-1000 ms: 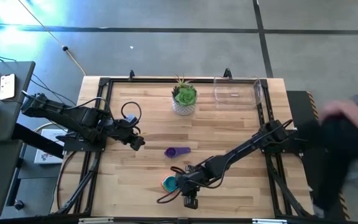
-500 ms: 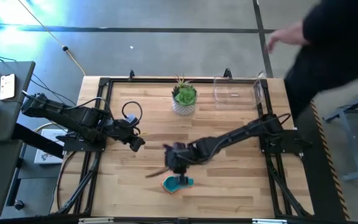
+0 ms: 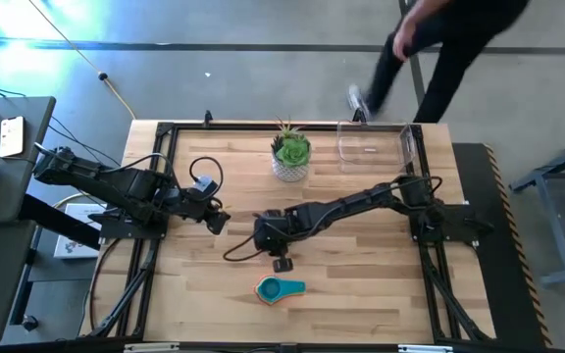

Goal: Nest measuring cups in basket
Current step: Stack the violet measuring cup on top of the light blue measuring cup

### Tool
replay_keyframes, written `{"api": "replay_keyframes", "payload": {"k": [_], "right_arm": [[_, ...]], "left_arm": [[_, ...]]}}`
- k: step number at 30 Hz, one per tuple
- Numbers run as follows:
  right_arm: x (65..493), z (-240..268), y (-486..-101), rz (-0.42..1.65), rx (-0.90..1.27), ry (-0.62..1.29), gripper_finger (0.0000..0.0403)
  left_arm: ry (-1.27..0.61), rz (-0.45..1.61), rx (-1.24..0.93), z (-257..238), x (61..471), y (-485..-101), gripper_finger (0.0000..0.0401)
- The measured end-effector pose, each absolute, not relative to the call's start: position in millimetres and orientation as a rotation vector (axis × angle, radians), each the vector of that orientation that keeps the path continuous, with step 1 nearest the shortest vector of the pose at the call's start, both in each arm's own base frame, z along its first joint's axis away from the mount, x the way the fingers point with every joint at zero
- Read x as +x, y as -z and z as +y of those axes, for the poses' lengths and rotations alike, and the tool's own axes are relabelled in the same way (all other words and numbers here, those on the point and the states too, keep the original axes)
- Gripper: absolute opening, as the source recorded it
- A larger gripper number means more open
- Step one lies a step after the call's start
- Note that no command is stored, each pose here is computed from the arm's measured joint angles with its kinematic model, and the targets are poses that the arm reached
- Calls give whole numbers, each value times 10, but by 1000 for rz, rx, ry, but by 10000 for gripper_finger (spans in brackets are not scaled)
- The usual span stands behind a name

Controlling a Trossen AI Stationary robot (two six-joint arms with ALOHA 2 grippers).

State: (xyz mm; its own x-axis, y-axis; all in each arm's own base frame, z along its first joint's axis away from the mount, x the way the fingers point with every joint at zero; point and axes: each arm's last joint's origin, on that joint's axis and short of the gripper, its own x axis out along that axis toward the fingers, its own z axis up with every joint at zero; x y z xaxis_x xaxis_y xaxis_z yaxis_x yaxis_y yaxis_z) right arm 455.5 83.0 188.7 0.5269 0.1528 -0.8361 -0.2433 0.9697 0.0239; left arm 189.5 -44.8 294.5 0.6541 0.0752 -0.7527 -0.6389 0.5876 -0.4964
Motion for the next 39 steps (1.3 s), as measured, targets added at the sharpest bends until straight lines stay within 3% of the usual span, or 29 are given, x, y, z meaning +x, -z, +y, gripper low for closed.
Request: {"api": "replay_keyframes", "payload": {"k": [32,39], "right_arm": [[4534,737,-1478,1169,-179,-175,59],[4547,713,-1510,1155,-150,-149,8]], "left_arm": [[-464,760,-750,-433,1886,-2936,90],[-475,758,-733,-385,1896,-2936,90]]}}
